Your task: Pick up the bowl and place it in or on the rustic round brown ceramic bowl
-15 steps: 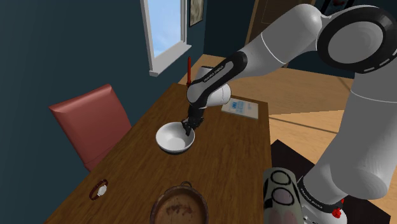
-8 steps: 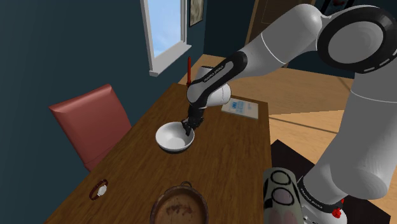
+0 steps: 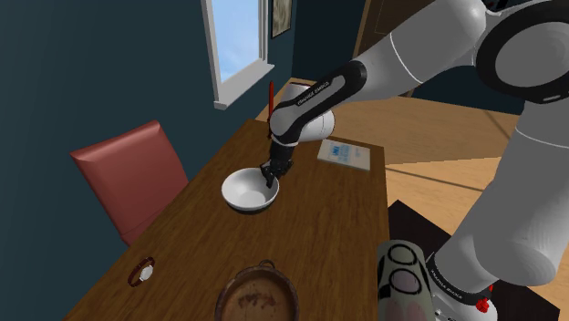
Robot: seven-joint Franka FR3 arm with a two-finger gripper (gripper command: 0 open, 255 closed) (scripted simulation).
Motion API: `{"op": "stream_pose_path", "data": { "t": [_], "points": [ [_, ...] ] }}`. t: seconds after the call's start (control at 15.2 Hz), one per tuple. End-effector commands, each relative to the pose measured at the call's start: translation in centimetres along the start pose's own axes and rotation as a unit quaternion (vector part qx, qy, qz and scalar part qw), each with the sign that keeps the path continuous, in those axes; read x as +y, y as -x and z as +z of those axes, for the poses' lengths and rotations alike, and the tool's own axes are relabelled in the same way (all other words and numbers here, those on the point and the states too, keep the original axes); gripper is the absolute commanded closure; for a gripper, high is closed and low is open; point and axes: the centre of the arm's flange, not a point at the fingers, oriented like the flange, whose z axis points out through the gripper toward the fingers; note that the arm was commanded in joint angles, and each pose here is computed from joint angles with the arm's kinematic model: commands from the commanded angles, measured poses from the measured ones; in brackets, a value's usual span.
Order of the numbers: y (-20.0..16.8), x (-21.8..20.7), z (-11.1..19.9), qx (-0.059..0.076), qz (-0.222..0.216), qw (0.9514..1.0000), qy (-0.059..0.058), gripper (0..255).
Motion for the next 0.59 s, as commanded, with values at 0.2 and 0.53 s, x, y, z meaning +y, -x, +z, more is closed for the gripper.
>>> {"op": "stream_pose_path", "data": {
  "t": [0.2, 0.53],
  "points": [
    [-0.1, -0.7, -2.6, 0.0, 0.0, 1.0, 0.0, 255],
    [-0.1, -1.4, -5.1, 0.0, 0.0, 1.0, 0.0, 255]
  ]
}}
